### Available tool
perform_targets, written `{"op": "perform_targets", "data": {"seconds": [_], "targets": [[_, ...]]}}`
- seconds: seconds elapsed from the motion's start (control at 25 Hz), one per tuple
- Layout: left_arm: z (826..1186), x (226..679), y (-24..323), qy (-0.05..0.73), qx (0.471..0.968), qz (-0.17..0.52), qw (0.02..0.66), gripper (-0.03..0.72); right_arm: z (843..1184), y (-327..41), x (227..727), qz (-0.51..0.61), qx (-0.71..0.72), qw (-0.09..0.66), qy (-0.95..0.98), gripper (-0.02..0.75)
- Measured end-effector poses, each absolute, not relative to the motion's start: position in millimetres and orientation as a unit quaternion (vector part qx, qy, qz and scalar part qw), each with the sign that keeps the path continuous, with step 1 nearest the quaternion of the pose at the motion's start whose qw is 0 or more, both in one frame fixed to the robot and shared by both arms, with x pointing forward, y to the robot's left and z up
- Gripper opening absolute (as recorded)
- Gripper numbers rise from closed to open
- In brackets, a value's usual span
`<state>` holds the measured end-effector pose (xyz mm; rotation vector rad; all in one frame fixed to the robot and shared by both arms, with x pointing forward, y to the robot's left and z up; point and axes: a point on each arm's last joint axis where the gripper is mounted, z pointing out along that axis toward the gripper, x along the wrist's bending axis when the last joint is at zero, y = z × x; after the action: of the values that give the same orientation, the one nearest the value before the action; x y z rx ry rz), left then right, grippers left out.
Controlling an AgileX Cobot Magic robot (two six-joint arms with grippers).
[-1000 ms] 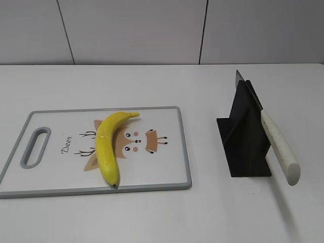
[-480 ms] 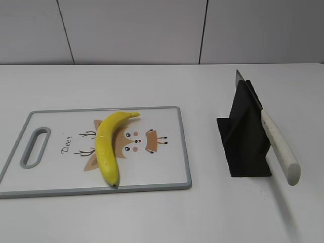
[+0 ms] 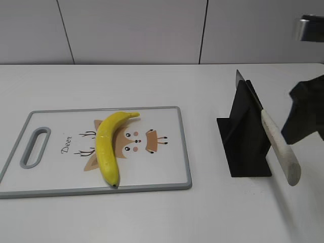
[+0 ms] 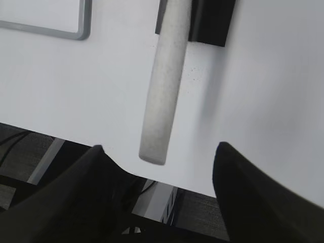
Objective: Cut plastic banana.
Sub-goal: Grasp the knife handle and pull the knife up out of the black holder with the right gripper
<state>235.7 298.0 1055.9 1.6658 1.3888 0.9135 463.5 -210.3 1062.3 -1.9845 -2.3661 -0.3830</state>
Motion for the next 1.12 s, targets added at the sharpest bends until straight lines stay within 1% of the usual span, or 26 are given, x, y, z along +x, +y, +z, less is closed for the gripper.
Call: {"op": "perform_targets", "data": {"seconds": [0.24,0.4,0.72,0.8,0.84,0.92,0.96,1.12], "targets": [[1055.9,235.7,298.0,0.545,0.654,0.358,0.384,0.562,1037.3,-200.8,493.6,-0.083,-0.647,0.012,-0.757,0.517],[1055.9,235.7,298.0,0.545,0.654,0.358,0.384,0.562,1010.8,-196.8,505.8,-0.044,-0.652,0.034,-0.756,0.517],[1055.9,235.7,298.0,0.545,0.654,0.358,0.384,0.562,975.6,-192.0,517.6,0.001,-0.662,0.064,-0.747,0.508],[1055.9,235.7,298.0,0.545,0.654,0.358,0.384,0.562,972.0,-191.6,518.6,0.005,-0.663,0.067,-0.745,0.465],[1055.9,235.7,298.0,0.545,0.654,0.358,0.384,0.562,971.6,-191.4,518.7,0.005,-0.663,0.068,-0.745,0.419],[1055.9,235.8,298.1,0.545,0.654,0.359,0.384,0.562,971.8,-190.2,518.5,0.001,-0.666,0.073,-0.742,0.272],[1055.9,235.8,298.1,0.545,0.654,0.359,0.384,0.562,971.9,-189.3,518.4,-0.001,-0.672,0.077,-0.737,0.180],[1055.9,235.8,298.5,0.545,0.654,0.360,0.382,0.562,972.6,-187.7,517.6,-0.005,-0.672,0.085,-0.735,0.188]]}}
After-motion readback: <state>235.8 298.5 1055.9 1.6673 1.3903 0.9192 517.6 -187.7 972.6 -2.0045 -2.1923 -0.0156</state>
